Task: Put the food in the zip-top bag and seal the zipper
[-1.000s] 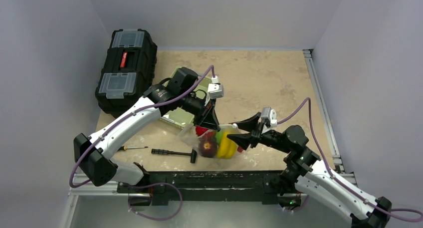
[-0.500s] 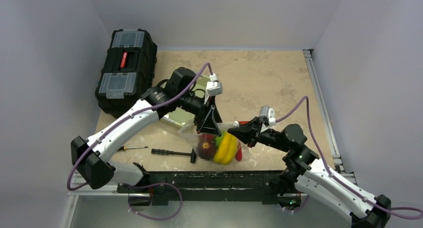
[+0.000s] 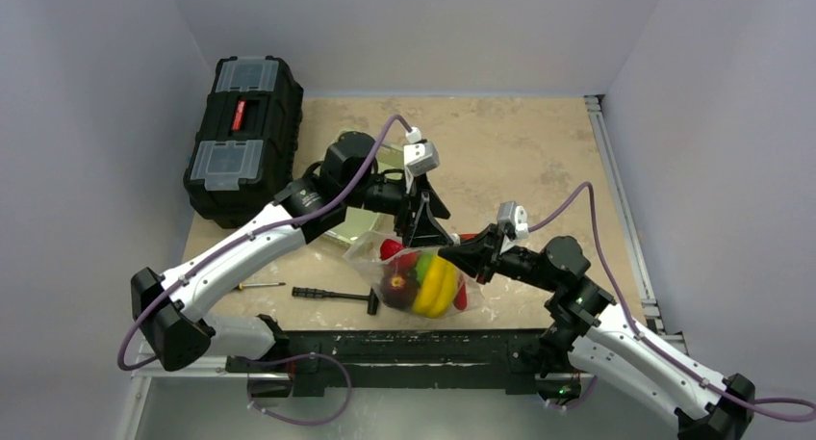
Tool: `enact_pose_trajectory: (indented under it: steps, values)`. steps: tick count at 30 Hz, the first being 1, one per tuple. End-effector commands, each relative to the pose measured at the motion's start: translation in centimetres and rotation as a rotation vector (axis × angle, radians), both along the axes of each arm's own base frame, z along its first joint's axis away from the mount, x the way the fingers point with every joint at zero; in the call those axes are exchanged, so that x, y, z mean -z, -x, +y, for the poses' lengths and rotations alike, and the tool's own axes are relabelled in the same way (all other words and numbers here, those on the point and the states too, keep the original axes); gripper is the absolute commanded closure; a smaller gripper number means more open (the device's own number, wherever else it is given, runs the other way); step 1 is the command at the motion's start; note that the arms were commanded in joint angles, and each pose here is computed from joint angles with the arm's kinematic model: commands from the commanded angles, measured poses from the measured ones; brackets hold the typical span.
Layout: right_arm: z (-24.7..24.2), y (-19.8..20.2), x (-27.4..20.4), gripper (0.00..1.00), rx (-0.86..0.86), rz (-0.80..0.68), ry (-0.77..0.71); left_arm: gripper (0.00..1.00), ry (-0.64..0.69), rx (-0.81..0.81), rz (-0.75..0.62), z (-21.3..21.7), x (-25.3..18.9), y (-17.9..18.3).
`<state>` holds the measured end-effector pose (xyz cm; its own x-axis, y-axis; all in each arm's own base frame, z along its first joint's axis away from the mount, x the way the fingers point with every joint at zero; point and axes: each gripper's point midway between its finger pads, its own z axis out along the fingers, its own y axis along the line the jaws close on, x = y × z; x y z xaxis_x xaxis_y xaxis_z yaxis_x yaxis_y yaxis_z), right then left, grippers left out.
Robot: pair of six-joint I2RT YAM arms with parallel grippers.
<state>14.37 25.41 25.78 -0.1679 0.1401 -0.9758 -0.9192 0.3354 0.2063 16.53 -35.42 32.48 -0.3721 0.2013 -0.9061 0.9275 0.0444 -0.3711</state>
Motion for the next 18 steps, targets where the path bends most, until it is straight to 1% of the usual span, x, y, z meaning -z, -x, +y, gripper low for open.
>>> enact_pose_trajectory:
  steps: [1, 4, 8, 12, 14, 18]
  values:
    - [-0.2, 0.4, -3.1, 1.00, -0.007, -0.054, -0.055, 0.31, 0.026, 0.058, -0.041, -1.1, -0.8, 0.4]
    - [-0.2, 0.5, -3.0, 1.00, -0.015, -0.053, -0.054, 0.32, 0.017, 0.096, -0.021, -1.4, -0.3, 0.9]
    - [-0.2, 0.6, -3.1, 1.00, -0.020, -0.060, -0.056, 0.24, -0.015, 0.109, 0.012, -1.8, 0.5, 0.7]
    - [-0.1, 0.6, -3.1, 1.00, -0.024, -0.062, -0.055, 0.24, -0.031, 0.144, 0.037, -2.1, 0.9, 0.9]
    - [-0.1, 0.6, -3.2, 1.00, -0.024, -0.061, -0.056, 0.31, -0.030, 0.165, 0.045, -2.2, 1.0, 1.1]
    - [-0.2, 0.4, -3.0, 1.00, -0.010, -0.049, -0.056, 0.56, -0.034, 0.176, 0.048, -2.0, 1.0, 1.3]
